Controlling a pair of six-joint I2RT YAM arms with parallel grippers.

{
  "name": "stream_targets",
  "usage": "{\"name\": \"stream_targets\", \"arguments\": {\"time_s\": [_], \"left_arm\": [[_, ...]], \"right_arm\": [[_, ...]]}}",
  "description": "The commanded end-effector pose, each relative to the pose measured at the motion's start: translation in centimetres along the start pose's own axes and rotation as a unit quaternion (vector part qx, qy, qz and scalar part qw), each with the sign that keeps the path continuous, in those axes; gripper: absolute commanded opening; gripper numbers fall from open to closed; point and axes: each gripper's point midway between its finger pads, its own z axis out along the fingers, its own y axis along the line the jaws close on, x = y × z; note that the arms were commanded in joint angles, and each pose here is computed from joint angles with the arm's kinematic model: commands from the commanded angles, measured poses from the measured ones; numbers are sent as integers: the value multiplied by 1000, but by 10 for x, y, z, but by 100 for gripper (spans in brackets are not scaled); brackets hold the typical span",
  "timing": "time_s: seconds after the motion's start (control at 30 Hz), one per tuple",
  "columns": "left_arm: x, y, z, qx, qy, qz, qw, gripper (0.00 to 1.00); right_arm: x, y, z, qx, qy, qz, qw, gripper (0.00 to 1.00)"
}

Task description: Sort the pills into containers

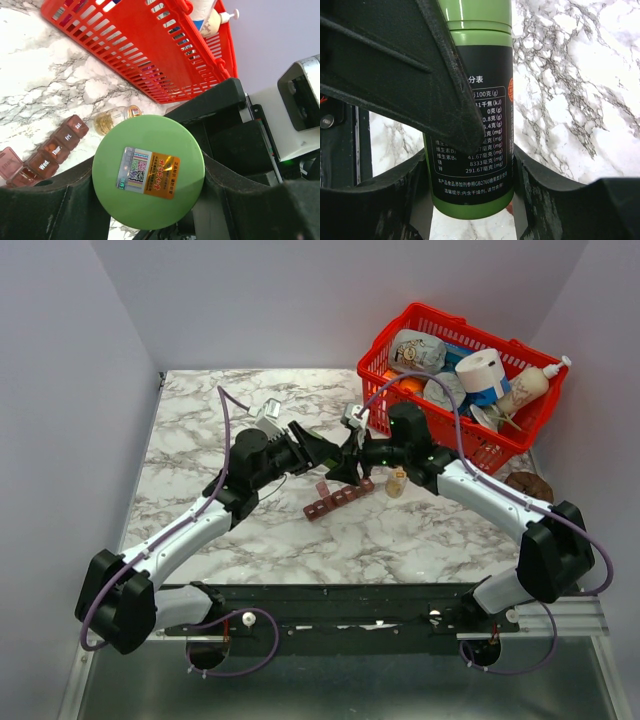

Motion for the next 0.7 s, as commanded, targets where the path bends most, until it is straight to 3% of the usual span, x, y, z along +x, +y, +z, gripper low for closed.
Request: {"name": "stream_targets", "arguments": {"time_s": [0.0,0.03,0.2,0.27,0.37,0.67], "left_arm": [[-7,-20,2,29,-10,2,1000,30],[-8,-21,1,32,-13,2,999,35],[-21,-26,-10,57,-69,-19,996,68],[-34,-36,-20,76,-111,-18,991,76],[-39,-41,-29,85,-137,-6,987,83],[-20,-46,-28,94,-137,11,986,83]], "right_arm": [[-8,23,-2,-56,-20,-7,998,24],[-12,24,-2,-59,-30,-10,998,19],[-19,38,-1,-89,-56,38,994,16],[-17,41,0,-94,-62,70,991,15],[-23,44,1,-98,-76,110,986,13],[-35,35,-1,-53,-130,222,965,8]]}}
